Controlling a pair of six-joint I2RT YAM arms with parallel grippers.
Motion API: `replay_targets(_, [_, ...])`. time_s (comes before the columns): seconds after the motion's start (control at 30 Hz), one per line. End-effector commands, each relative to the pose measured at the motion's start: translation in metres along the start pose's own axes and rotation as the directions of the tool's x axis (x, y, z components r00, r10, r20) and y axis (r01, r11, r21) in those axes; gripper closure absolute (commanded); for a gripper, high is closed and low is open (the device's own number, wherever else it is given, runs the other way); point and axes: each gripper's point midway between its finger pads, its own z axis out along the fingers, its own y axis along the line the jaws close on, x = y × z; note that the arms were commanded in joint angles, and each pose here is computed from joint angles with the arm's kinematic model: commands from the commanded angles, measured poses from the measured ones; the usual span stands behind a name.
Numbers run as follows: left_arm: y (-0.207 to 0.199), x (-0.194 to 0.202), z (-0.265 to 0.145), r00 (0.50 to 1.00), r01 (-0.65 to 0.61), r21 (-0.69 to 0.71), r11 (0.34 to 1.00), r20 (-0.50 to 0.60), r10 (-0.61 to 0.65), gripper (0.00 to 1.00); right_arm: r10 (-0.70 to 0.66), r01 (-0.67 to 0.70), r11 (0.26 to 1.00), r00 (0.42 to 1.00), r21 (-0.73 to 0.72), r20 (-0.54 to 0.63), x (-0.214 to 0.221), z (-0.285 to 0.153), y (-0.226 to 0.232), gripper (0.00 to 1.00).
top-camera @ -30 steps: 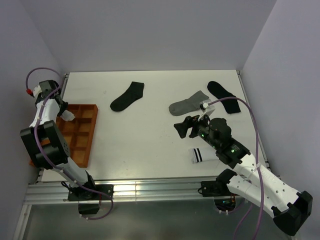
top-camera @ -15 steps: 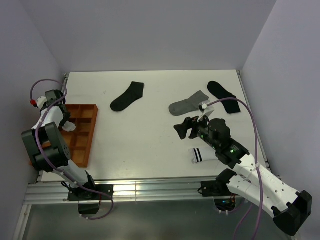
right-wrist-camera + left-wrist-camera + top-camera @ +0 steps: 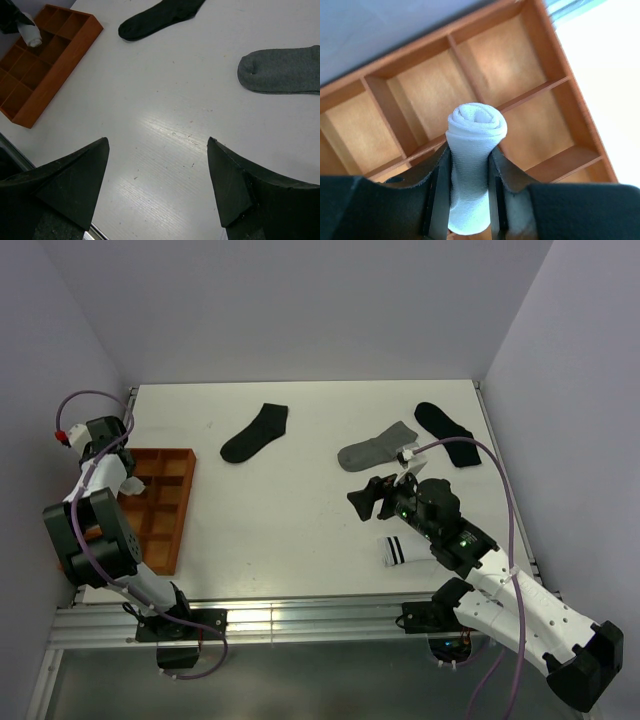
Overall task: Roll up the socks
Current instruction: Place the sock in the storage box.
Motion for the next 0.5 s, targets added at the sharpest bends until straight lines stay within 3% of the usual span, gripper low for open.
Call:
replay_targets(0.0, [-0.006, -0.029, -0.008, 0.993, 0.024, 0.041, 0.999, 0.115, -0.029, 1.00, -0.021, 0.023, 0.999, 0.998, -0.035, 0.061, -0.014, -0.001, 0.007, 0.14])
replay_targets(0.47, [-0.003, 0.016, -0.006, 0.999, -0.039, 0.004, 0.999, 0.034, 0.038, 1.00, -0.025, 0.028, 0.999, 0.998, -0.043, 0.064, -0.013, -0.001, 0.008, 0.14])
